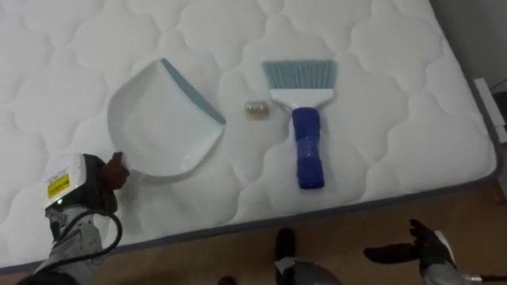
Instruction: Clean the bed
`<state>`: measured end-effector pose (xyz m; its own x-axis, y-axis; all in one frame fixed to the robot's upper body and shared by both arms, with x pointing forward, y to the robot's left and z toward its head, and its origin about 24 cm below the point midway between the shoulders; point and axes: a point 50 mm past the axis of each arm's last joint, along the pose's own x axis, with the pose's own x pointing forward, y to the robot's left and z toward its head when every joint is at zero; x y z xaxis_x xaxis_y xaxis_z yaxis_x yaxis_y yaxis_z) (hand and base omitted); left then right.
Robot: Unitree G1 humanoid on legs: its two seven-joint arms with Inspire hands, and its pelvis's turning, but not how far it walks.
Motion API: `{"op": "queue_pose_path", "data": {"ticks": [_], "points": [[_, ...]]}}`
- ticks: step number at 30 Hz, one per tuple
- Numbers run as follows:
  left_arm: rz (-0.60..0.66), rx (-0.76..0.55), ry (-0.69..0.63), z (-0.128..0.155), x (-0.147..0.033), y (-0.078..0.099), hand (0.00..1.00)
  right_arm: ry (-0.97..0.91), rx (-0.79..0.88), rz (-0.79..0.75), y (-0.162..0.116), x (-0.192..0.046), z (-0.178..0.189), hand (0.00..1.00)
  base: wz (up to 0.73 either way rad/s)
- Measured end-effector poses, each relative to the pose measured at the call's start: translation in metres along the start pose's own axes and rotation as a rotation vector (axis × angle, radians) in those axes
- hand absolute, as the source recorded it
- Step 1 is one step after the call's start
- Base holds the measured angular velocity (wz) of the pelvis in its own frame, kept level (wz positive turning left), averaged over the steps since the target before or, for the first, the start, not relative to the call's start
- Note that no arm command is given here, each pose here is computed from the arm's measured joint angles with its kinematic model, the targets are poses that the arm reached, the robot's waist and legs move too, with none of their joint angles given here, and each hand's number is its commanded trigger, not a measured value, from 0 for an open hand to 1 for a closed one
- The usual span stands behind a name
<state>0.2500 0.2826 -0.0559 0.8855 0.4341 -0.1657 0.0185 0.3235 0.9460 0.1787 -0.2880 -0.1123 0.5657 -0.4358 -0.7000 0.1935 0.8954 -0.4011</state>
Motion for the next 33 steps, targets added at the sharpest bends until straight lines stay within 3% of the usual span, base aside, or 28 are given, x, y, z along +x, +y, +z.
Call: {"op": "queue_pose_path", "data": {"ticks": [8, 14, 25, 33], "points": [[-0.050, 0.030, -0.006, -0.006, -0.007, -0.008, 1.00, -0.107, 0.076, -0.051, -0.004, 0.002, 0.030, 0.00, -0.06], [-0.069, 0.021, 0.016, -0.014, -0.014, -0.013, 1.00, -0.187, 0.167, -0.194, -0.013, 0.001, 0.054, 0.00, -0.08], [-0.172, -0.004, 0.022, -0.015, -0.018, -0.021, 1.00, -0.686, 0.193, -0.444, -0.014, -0.029, 0.153, 0.00, 0.00], [-0.298, -0.040, 0.004, -0.006, -0.015, -0.026, 1.00, -0.769, 0.151, -0.460, -0.002, -0.037, 0.164, 0.00, -0.01]]}}
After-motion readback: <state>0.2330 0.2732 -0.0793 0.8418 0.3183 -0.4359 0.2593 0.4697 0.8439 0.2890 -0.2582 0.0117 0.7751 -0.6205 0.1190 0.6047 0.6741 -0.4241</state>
